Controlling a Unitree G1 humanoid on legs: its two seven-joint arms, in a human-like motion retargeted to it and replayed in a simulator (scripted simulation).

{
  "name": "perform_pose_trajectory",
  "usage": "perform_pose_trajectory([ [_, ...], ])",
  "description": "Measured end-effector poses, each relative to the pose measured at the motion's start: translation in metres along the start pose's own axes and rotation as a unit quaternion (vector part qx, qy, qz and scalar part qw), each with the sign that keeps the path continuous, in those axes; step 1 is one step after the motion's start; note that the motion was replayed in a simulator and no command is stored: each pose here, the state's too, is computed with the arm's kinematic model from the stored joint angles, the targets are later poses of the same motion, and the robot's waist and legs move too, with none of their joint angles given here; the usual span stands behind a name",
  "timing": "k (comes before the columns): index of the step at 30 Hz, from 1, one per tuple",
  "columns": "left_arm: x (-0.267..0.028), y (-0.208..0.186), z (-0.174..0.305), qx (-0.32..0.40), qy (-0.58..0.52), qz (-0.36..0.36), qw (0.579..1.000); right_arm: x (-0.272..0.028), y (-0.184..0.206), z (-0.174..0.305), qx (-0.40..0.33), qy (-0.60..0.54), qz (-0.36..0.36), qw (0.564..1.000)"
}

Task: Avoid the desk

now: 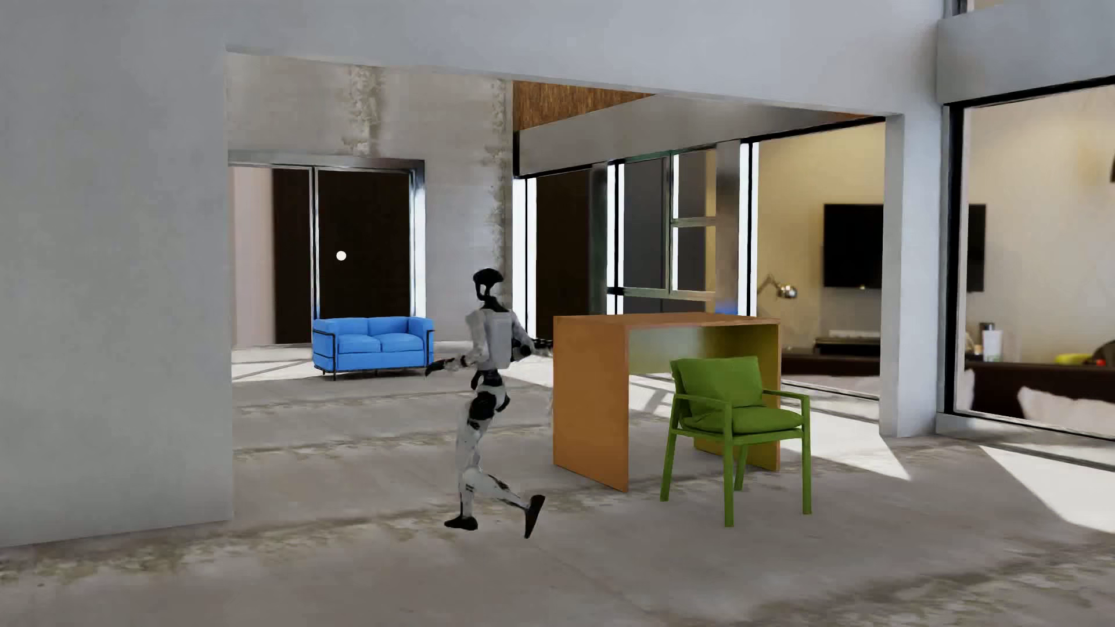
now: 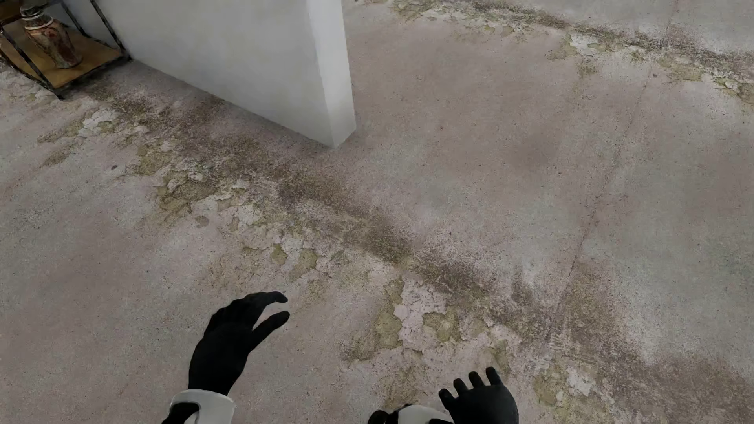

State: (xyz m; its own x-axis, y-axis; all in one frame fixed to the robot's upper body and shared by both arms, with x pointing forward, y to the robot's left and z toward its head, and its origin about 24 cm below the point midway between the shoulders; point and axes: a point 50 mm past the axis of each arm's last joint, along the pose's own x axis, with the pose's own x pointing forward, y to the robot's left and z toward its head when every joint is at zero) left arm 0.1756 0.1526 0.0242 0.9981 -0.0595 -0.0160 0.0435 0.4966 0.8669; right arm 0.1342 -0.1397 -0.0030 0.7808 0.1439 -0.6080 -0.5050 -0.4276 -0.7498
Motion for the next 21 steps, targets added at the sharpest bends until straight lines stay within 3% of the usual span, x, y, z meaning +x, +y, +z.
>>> perform_pose_trajectory([
  [1,-0.007,-0.023,-0.026,0.046,0.084,-0.054,0.994,0.013,-0.015,-0.002,-0.012,0.047,-0.012,0.999],
  [2,-0.026,-0.054,-0.058,0.075,0.190,-0.139,0.969,0.023,-0.031,0.001,0.021,0.075,-0.046,0.996],
  [4,-0.104,-0.105,-0.117,0.035,0.421,-0.328,0.845,0.039,-0.071,0.019,0.121,0.047,-0.138,0.982],
  [5,-0.152,-0.116,-0.133,0.007,0.505,-0.388,0.771,0.043,-0.094,0.031,0.131,0.002,-0.195,0.972],
  [7,-0.239,-0.125,-0.136,-0.007,0.558,-0.498,0.663,0.037,-0.134,0.057,0.157,-0.139,-0.315,0.926],
  [8,-0.267,-0.126,-0.130,-0.012,0.555,-0.537,0.636,0.032,-0.142,0.065,0.192,-0.214,-0.341,0.895],
  [10,-0.303,-0.127,-0.118,-0.042,0.563,-0.575,0.593,0.030,-0.131,0.067,0.239,-0.302,-0.319,0.866],
  [11,-0.307,-0.125,-0.119,-0.054,0.565,-0.582,0.582,0.034,-0.114,0.058,0.247,-0.296,-0.289,0.876],
  [13,-0.285,-0.124,-0.130,-0.035,0.549,-0.574,0.606,0.050,-0.058,0.029,0.230,-0.188,-0.187,0.936],
  [15,-0.240,-0.126,-0.138,-0.004,0.539,-0.502,0.677,0.062,0.013,-0.002,0.129,-0.016,-0.033,0.991],
  [17,-0.180,-0.126,-0.143,0.017,0.529,-0.400,0.748,0.059,0.081,-0.021,0.061,0.133,0.135,0.980],
  [18,-0.141,-0.124,-0.143,0.038,0.498,-0.369,0.784,0.046,0.112,-0.024,0.120,0.198,0.200,0.952],
  [21,-0.006,-0.096,-0.110,0.085,0.304,-0.282,0.906,-0.003,0.176,-0.017,0.418,0.275,0.297,0.813],
])
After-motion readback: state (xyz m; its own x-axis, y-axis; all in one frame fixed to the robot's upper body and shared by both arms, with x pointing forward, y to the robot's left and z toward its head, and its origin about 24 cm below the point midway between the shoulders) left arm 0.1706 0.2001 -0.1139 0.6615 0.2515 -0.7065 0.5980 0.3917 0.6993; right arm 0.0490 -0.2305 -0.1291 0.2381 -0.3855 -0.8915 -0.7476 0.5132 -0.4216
